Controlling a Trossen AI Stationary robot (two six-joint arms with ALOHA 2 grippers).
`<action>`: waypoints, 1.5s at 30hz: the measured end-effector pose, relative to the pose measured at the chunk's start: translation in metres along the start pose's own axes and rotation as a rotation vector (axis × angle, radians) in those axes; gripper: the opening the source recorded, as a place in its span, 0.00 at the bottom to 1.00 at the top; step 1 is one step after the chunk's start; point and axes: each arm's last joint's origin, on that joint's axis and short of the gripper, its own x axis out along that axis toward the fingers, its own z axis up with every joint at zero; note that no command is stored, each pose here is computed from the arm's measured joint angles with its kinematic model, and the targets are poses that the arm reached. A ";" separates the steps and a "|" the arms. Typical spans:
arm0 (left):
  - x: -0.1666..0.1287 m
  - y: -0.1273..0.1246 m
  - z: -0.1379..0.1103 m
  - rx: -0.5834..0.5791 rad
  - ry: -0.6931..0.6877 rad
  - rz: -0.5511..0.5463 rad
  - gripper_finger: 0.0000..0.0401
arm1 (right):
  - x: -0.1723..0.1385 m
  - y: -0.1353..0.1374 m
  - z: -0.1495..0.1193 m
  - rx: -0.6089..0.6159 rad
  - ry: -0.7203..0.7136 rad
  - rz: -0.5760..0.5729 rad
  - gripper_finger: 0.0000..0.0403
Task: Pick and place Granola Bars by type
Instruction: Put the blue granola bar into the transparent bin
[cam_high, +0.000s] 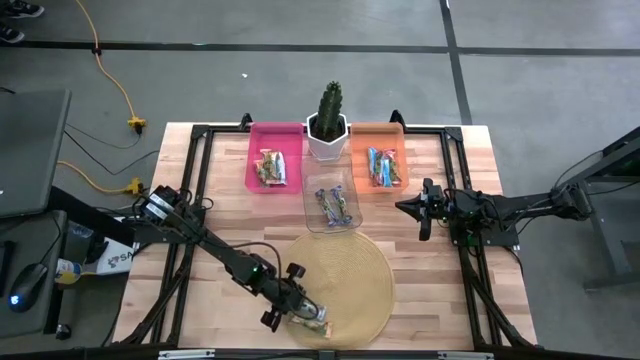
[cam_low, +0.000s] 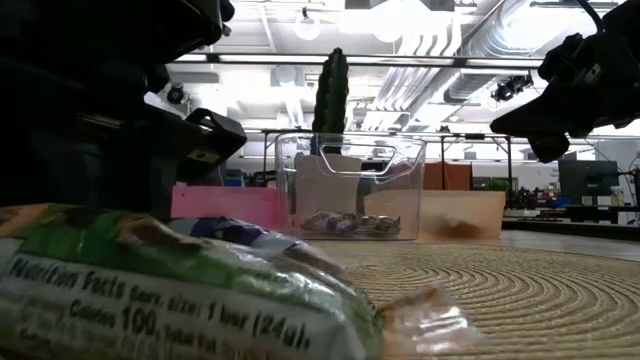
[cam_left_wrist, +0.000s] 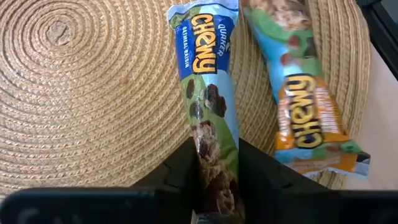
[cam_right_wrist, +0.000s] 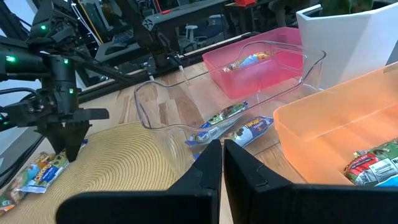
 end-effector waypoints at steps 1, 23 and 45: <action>0.000 0.000 0.000 -0.001 0.000 -0.001 0.22 | 0.000 0.000 0.000 0.000 0.000 0.000 0.00; -0.033 0.004 0.030 0.007 -0.037 0.216 0.19 | 0.000 0.000 0.000 0.001 0.001 0.000 0.00; -0.099 0.012 0.101 -0.328 -0.264 0.769 0.19 | 0.000 0.000 0.000 0.000 0.001 0.000 0.00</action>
